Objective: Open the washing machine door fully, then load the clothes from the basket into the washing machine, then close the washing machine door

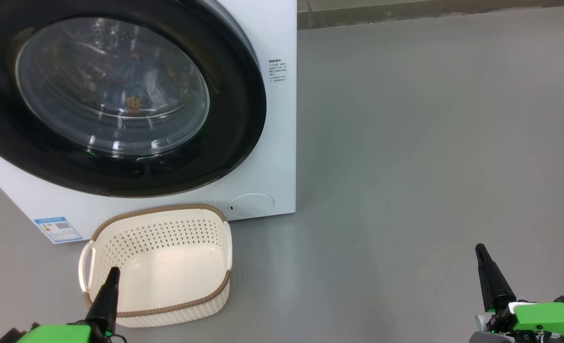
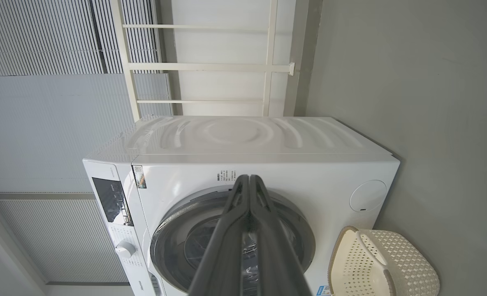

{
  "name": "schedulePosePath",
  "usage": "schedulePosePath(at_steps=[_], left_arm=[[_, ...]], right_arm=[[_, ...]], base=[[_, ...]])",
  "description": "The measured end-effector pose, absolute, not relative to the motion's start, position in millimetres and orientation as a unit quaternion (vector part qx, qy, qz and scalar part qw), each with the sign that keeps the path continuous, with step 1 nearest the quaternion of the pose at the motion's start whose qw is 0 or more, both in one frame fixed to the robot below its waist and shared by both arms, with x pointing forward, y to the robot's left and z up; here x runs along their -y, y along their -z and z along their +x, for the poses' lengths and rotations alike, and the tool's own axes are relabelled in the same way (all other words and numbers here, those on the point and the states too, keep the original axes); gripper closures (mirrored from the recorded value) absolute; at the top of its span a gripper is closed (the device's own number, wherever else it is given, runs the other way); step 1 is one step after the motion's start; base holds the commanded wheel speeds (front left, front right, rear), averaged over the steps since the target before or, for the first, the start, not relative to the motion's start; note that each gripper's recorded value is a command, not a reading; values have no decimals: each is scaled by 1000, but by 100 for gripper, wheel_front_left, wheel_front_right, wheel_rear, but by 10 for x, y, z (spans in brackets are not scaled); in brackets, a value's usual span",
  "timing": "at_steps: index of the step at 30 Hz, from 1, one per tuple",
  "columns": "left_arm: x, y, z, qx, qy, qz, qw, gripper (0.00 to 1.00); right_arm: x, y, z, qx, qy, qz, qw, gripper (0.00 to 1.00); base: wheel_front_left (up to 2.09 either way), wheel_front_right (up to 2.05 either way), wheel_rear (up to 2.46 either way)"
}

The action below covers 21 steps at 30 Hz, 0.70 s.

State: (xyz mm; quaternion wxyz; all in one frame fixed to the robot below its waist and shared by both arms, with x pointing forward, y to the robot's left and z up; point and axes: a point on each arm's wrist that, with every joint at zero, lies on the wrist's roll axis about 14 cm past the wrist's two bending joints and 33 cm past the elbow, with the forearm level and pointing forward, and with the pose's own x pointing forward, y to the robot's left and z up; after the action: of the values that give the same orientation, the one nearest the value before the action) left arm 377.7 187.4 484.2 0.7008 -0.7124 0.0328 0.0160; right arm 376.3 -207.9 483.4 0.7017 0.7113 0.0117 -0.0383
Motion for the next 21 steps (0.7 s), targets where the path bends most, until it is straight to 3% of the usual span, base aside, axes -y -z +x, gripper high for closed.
schedulePosePath(at_steps=[21], left_arm=[[-1879,-4841,3776,-32,-17,-713,700,100]], right_arm=[[2079,-4834,3763,-12,38,711,702,100]], base=[[0,0,0]])
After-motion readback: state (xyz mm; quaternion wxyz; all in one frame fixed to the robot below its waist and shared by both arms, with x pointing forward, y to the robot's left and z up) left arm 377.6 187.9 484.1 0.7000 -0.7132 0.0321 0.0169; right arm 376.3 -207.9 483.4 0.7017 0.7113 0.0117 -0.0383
